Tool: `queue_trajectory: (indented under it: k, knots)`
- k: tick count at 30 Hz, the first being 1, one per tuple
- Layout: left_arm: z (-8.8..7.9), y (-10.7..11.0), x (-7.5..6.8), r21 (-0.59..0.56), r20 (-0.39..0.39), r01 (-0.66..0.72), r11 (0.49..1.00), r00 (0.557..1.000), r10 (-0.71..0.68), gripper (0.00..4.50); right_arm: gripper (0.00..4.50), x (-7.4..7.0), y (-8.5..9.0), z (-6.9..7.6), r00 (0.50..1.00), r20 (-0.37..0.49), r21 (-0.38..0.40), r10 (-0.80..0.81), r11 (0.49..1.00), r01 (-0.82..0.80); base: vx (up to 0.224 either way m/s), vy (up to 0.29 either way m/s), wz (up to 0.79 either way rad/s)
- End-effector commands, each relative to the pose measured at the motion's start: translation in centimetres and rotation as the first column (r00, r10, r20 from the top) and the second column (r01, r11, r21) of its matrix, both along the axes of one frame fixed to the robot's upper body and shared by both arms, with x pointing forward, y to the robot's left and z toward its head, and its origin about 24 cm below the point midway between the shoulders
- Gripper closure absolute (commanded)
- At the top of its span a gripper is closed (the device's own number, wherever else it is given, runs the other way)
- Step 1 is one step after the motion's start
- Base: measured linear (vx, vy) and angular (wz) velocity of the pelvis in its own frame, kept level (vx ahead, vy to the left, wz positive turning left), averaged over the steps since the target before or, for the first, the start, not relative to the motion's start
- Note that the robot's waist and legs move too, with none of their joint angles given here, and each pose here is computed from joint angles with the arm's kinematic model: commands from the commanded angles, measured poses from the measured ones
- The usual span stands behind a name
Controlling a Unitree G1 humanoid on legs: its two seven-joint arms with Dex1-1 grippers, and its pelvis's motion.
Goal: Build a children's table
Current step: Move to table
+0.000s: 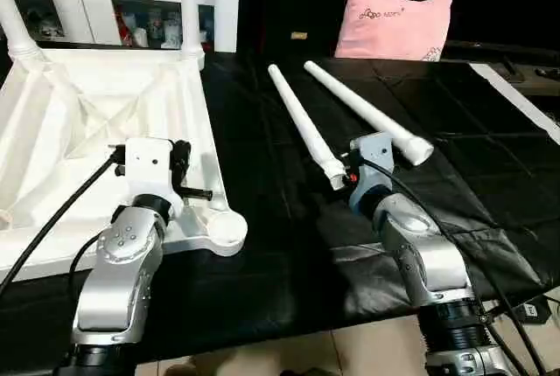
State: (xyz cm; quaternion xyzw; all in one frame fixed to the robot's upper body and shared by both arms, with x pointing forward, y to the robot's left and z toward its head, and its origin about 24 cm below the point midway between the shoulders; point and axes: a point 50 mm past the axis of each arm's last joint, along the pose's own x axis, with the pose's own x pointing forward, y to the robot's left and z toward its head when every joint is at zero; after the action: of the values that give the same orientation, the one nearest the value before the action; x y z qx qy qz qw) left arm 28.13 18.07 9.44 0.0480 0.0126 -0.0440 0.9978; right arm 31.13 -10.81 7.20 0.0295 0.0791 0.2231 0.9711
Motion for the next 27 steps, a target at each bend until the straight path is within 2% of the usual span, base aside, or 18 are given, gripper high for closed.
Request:
queue_trajectory:
  k: [1,6,10,21,27]
  knots:
    - [0.5,-0.7,0.1,0.007,0.022,0.036,0.999,0.999,-0.036,4.41,0.00,-0.1,-0.4,0.4,1.000,0.024,0.020,-0.013,1.000,0.012,0.000,0.000,0.00]
    - [1.0,-0.3,0.2,-0.005,0.058,0.012,1.000,0.998,-0.011,4.41,0.00,-0.7,-0.9,0.5,0.999,0.042,0.058,-0.024,0.998,0.021,0.000,0.000,0.00]
    - [1.2,-0.3,0.2,0.014,0.065,0.014,1.000,0.998,-0.015,4.41,0.00,-0.9,-1.0,0.4,0.999,0.043,0.045,-0.017,0.999,0.015,0.000,-0.001,0.05]
    - [1.3,-1.2,0.4,0.033,0.079,0.047,0.998,0.996,-0.049,4.41,0.00,-1.0,-0.6,0.6,0.997,0.070,0.014,0.020,1.000,-0.021,0.048,0.012,0.54]
    - [1.2,-1.4,0.3,0.033,0.076,0.053,0.998,0.996,-0.056,4.41,0.00,-1.0,-0.9,0.8,0.997,0.080,0.043,0.011,0.999,-0.014,0.176,0.017,0.50]
